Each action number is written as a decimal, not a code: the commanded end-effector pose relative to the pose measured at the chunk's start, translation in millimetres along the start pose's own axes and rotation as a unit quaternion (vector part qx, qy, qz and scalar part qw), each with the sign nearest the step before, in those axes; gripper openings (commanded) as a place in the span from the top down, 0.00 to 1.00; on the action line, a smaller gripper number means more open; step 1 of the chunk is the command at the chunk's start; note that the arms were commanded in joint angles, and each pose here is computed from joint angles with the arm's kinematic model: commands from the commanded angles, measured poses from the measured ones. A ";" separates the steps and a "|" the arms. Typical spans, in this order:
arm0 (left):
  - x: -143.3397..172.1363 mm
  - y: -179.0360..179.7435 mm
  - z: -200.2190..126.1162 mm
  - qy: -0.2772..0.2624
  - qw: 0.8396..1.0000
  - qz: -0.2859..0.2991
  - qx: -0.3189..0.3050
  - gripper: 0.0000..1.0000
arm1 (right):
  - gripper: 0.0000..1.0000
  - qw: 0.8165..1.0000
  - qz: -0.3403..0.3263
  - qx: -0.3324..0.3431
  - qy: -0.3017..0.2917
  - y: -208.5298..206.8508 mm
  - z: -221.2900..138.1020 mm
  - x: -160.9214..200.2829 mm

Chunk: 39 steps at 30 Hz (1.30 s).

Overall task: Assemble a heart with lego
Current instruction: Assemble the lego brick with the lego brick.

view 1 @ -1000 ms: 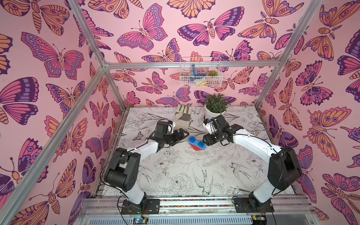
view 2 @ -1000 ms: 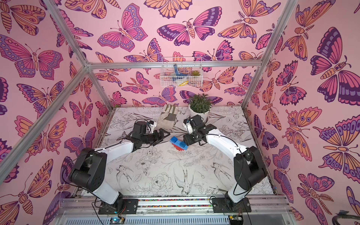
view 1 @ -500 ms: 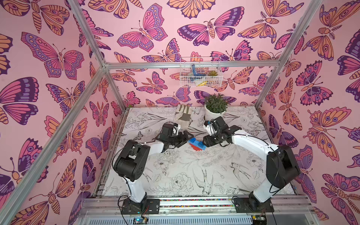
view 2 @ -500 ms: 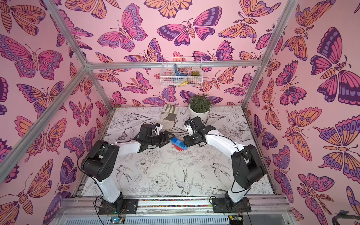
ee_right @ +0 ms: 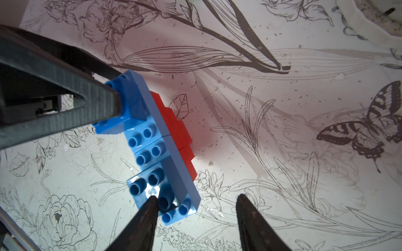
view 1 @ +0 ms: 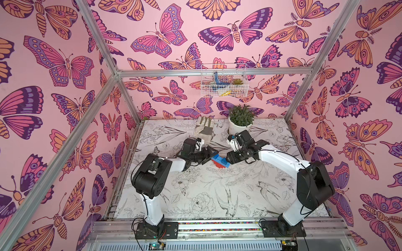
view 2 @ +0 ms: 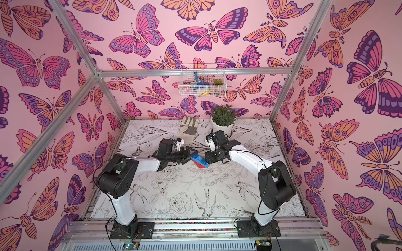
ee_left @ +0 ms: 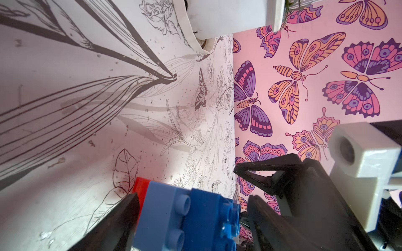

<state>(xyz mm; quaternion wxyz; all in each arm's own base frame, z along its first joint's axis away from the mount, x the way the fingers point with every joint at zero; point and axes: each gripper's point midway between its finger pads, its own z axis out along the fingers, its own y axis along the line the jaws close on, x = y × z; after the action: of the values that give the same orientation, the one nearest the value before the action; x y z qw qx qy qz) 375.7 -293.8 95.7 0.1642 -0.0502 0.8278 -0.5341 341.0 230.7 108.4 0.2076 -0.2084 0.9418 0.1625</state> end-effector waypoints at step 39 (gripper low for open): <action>26.9 16.5 0.2 0.003 1.000 0.003 -0.030 0.25 | 0.42 1.000 0.011 0.018 0.021 -2.4 10.6 1.9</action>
<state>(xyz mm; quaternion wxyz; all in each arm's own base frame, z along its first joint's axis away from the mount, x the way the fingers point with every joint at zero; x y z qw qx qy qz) 370.8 -293.8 90.4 0.1903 -0.0505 0.8275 -0.5258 342.7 233.2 107.5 0.2035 -0.2070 0.9432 0.1614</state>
